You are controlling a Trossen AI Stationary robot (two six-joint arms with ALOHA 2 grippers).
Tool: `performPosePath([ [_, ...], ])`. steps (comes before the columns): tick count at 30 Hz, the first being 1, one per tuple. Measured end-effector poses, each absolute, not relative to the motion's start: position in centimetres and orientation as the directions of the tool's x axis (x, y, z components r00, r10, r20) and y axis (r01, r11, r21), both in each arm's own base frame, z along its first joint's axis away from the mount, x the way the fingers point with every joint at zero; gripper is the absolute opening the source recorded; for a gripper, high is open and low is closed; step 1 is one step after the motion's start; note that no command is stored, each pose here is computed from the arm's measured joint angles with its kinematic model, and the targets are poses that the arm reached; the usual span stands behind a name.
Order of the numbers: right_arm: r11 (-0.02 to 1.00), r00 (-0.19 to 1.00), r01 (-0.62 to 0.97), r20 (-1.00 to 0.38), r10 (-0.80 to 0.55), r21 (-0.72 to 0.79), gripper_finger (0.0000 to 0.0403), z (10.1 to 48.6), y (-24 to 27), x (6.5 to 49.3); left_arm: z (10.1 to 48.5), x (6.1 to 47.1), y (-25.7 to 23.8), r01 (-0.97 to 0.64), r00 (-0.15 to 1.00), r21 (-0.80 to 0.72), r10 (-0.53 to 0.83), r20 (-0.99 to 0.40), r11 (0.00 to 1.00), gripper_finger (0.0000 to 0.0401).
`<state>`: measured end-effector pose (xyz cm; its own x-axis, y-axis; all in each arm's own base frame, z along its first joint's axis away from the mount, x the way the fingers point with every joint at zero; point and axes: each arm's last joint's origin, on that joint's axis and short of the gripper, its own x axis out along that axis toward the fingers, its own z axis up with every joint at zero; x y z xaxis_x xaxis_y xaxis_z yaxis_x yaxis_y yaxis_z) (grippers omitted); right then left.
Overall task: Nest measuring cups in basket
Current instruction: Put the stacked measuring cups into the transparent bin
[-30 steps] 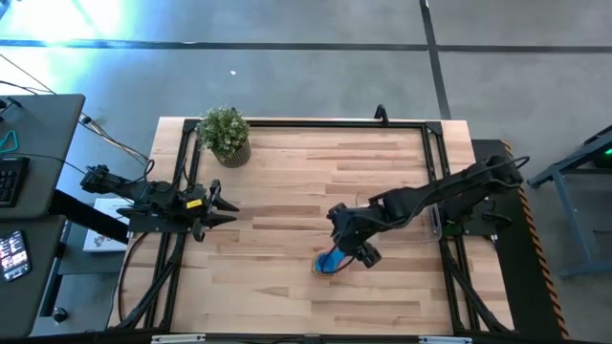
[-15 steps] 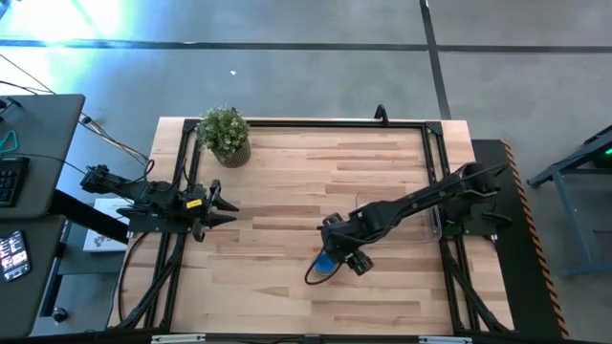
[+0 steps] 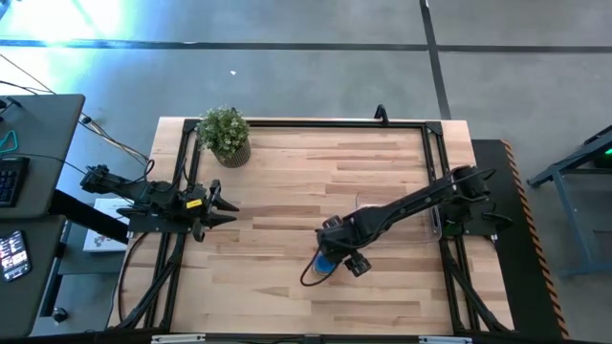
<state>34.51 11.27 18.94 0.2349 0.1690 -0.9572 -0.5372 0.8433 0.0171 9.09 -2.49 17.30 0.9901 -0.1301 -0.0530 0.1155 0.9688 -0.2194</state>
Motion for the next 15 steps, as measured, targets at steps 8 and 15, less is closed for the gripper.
performPosePath([
  [8,0.852,0.212,-0.523,-0.964,0.161,0.028,0.0284,17.82,11.37,34.83,17.3,9.09,-2.49,0.116,0.99,-0.219,-0.13,-0.053,0.969,0.0122],
  [15,0.864,0.211,-0.502,-0.962,0.17,0.043,0.0245,17.84,11.4,34.84,17.31,9.09,-2.49,0.116,0.99,-0.22,-0.13,-0.053,0.969,0.0122],
])
